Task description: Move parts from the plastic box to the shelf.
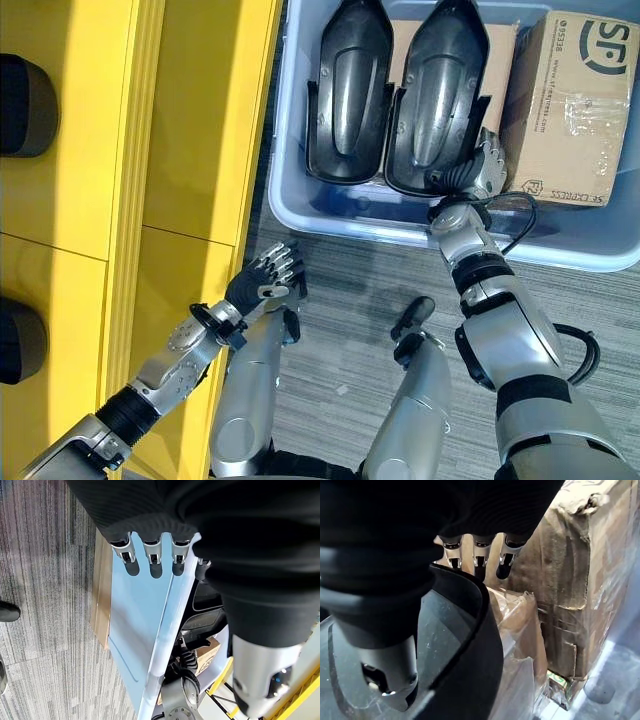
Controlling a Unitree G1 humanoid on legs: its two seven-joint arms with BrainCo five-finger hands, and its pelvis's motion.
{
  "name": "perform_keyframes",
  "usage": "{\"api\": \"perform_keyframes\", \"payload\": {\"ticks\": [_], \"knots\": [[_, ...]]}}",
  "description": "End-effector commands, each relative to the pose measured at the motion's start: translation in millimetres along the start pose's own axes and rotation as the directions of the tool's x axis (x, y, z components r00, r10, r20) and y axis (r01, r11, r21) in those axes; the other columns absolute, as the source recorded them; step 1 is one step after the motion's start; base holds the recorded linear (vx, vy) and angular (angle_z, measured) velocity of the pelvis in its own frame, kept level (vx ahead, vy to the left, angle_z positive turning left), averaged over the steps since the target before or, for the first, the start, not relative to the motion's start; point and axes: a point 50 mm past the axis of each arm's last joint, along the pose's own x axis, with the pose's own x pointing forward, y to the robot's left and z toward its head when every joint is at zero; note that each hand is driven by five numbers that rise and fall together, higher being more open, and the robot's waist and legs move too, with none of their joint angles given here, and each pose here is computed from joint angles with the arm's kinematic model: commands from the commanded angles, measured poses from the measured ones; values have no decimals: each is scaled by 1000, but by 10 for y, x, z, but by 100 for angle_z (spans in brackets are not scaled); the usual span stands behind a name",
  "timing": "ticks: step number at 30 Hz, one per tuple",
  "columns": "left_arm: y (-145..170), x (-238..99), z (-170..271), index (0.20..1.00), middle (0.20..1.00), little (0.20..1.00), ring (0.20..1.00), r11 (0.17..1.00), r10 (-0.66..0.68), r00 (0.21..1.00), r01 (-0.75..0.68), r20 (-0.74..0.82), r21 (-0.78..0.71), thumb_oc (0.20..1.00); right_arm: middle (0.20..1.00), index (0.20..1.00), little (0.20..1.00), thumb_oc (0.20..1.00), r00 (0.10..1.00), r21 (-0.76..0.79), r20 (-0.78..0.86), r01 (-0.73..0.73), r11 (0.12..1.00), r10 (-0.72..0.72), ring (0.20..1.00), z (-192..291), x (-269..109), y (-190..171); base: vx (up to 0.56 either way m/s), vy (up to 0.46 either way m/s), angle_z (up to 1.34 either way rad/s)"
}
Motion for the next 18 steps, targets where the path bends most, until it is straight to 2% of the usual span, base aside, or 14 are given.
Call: {"api": "perform_keyframes", "payload": {"ticks": [1,5,6,12,14,18], "knots": [[-168,10,55,1000,1000,1000,1000,998,-61,997,61,43,3,1000,1000,1000,1000,1000,999,25,-40,2,1000,-1,1000,0,54,-69,0,0,0],[-176,20,59,1000,1000,1000,1000,997,-71,997,71,37,9,1000,1000,1000,1000,1000,998,7,-64,-19,1000,19,1000,-21,70,-65,5,-5,1],[-183,21,56,1000,1000,1000,1000,998,-70,997,69,33,11,1000,200,200,200,200,997,-4,-75,-22,1000,22,200,-38,80,-76,25,-16,3],[-188,16,50,1000,1000,1000,1000,997,-73,997,72,27,15,1000,200,200,200,200,996,-62,-85,-7,998,2,200,-65,93,-103,5,-2,-3],[-186,19,93,1000,1000,1000,1000,996,-81,994,79,71,30,1000,200,200,200,200,997,-60,-79,-15,998,11,200,-48,99,-101,0,0,0],[-215,42,173,1000,1000,1000,1000,996,-92,990,91,107,17,1000,200,200,200,200,996,-11,-3,92,996,-92,200,-12,73,-126,0,0,0]]}}
